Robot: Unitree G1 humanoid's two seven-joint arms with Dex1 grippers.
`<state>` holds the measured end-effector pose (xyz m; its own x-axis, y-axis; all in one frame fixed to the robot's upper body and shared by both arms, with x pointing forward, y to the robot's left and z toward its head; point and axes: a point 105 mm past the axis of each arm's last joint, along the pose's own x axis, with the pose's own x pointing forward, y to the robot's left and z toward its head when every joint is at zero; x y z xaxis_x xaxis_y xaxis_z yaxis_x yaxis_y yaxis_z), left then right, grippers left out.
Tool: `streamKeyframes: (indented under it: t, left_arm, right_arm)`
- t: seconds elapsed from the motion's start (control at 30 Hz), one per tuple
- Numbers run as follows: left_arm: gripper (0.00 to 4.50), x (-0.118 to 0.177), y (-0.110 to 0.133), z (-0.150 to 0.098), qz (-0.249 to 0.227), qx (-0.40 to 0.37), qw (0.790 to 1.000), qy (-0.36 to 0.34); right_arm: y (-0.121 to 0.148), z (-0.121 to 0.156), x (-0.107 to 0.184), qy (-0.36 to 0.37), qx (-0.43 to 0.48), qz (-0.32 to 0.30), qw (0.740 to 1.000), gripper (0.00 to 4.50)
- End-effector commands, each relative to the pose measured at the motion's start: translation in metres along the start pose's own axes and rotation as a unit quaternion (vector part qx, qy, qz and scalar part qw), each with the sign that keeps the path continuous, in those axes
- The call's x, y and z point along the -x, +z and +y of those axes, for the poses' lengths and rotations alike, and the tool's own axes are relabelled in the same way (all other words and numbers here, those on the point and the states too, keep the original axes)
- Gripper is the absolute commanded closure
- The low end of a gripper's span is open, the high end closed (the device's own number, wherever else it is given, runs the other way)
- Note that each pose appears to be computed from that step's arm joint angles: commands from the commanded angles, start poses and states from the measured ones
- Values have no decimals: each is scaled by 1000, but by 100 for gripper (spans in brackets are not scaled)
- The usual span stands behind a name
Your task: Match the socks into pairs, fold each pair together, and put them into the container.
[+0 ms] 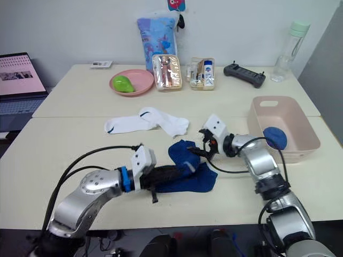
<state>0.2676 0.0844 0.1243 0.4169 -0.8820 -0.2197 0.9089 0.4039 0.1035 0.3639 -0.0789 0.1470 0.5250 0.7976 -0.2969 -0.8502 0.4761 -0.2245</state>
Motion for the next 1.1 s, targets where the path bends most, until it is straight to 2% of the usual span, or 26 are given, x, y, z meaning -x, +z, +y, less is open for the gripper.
streamKeyframes:
  t: [0.03,0.1,0.2,0.3,0.4,0.5,0.57,0.63,0.77,1.03,1.1]
  left_arm:
    - [447,-8,6,-1,-10,-6,1000,-11]
    - [447,-25,9,-3,-26,1,999,-25]
    - [385,-36,8,-7,-21,6,999,-41]
    - [297,-26,6,-12,-6,11,998,-62]
    - [192,-10,13,-12,-11,37,996,-81]
    - [98,12,20,29,-26,53,998,-2]
    - [34,23,15,68,-14,37,996,77]
    - [34,26,3,96,13,13,991,136]
    - [34,11,-17,110,38,13,988,149]
    - [34,-21,-21,102,27,19,995,98]
    - [34,-24,-29,100,45,19,994,93]
  right_arm:
    - [15,-17,22,-32,15,-19,999,0]
    - [12,-36,44,-72,23,-8,997,0]
    - [5,-44,58,-90,20,7,996,0]
    - [9,-41,66,-84,20,3,996,0]
    - [11,-30,68,-62,21,-6,998,0]
    - [1,1,67,-4,-7,-10,1000,0]
    - [-6,28,65,44,-19,1,999,0]
    - [-13,45,61,65,-14,15,998,0]
    - [-26,67,59,93,-1,44,995,0]
    - [-40,78,53,97,41,81,991,0]
    - [-40,77,53,95,45,85,991,0]
